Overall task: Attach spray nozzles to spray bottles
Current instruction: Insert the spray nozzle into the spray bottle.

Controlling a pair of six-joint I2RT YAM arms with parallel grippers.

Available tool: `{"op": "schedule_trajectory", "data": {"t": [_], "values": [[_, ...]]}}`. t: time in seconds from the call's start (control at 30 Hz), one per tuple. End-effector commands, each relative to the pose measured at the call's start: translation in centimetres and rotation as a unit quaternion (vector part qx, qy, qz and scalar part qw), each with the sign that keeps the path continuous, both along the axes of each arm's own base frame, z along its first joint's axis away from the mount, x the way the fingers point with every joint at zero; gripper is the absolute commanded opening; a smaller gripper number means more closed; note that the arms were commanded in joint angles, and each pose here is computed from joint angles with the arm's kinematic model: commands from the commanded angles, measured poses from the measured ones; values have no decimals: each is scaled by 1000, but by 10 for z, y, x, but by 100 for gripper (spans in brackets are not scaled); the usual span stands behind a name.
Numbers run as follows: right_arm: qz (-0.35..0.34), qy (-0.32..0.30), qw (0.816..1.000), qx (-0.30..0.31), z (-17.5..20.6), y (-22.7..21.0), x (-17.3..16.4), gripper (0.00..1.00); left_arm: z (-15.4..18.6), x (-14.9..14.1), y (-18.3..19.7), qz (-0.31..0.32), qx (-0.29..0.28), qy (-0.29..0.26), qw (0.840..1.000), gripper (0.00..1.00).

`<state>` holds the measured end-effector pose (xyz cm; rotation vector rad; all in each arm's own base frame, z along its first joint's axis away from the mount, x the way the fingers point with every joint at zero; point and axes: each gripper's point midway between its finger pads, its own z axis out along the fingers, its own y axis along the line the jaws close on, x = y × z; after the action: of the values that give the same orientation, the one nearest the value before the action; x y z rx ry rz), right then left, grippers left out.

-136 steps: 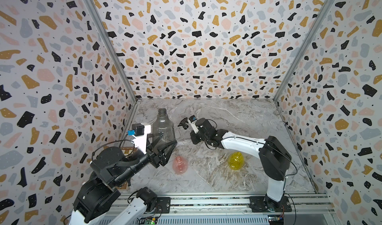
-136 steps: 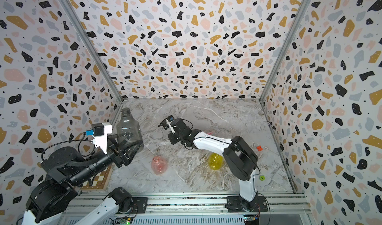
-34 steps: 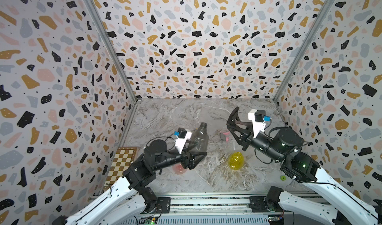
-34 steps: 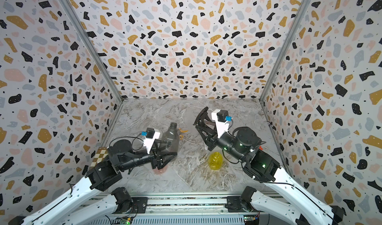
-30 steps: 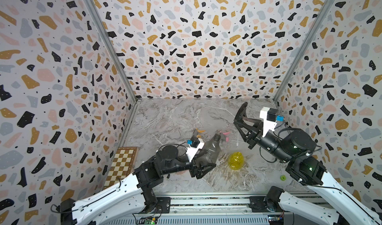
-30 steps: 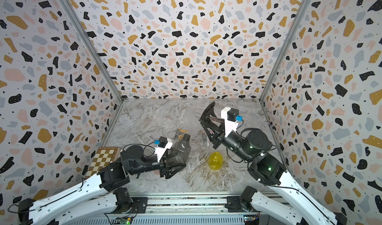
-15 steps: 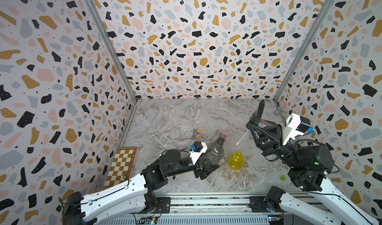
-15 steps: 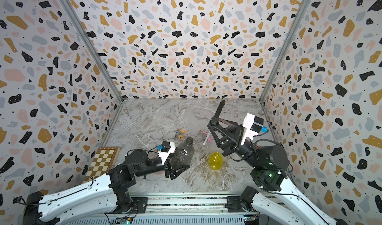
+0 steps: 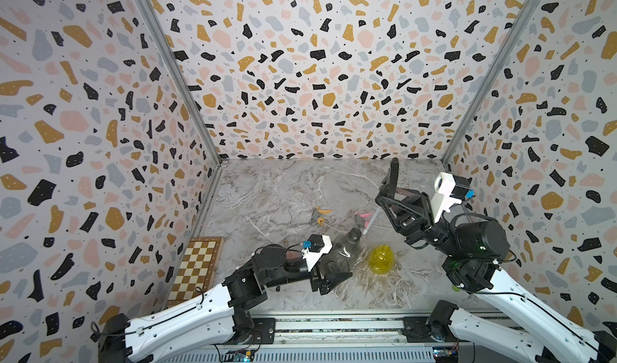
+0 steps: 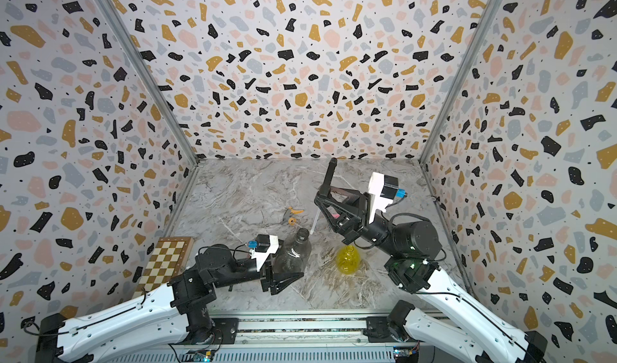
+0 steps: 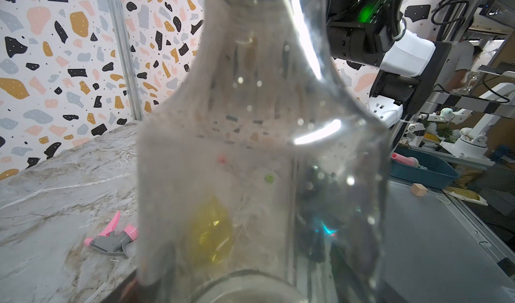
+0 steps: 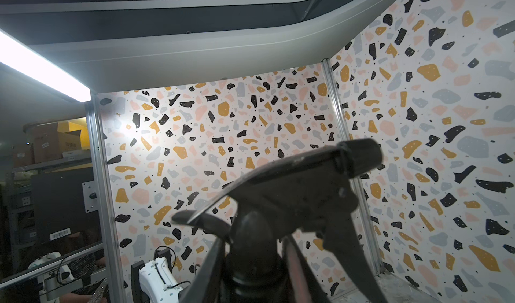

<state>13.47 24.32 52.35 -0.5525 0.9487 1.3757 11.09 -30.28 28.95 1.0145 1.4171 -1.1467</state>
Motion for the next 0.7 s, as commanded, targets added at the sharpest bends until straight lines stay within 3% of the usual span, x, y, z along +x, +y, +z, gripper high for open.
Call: {"op": "schedule_trajectory", "data": {"t": [0.0,0.5,0.67], "values": [[23,-32,999,36,28,-11,-19,14,15,-6,1,-10,-26,-26,999,0],[37,-32,999,22,28,5,-19,13,20,-12,1,-23,-32,-29,999,0],[51,-20,998,13,14,11,-21,13,40,-10,6,-8,-58,-41,997,0]]}}
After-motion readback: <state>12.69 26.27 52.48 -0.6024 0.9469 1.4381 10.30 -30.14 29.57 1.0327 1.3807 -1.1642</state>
